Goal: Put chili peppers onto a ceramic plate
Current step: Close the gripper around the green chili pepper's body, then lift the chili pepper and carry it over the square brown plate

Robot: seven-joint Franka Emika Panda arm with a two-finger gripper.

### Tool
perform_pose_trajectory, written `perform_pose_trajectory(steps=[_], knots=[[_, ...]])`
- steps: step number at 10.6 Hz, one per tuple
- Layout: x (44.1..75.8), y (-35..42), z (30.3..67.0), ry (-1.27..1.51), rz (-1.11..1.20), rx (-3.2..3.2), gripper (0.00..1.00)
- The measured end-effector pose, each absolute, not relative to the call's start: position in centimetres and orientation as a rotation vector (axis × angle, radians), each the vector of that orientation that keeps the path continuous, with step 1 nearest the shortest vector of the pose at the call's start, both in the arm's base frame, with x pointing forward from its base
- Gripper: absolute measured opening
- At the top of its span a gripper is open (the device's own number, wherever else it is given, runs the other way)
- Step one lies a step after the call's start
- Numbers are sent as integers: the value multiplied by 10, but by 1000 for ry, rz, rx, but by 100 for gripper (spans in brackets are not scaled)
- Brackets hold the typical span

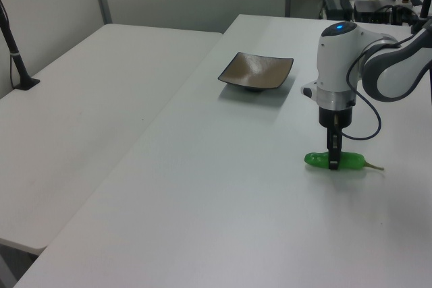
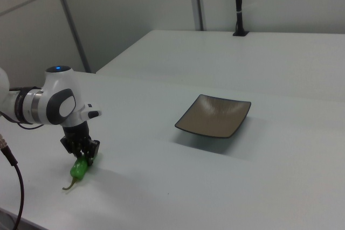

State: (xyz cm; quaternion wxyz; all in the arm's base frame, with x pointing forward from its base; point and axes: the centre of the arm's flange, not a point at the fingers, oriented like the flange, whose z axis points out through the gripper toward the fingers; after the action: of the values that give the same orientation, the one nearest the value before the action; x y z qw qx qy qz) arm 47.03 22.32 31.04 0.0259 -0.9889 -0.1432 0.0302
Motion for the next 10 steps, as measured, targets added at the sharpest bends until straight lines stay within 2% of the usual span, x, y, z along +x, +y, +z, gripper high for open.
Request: perform_pose_trajectory(steps=[3,7,10], knots=[[477,225,333,-444,111,-3058,36],[512,197,435,-354,129,-3068,36],[542,141,516,-323,96,-3060,36]])
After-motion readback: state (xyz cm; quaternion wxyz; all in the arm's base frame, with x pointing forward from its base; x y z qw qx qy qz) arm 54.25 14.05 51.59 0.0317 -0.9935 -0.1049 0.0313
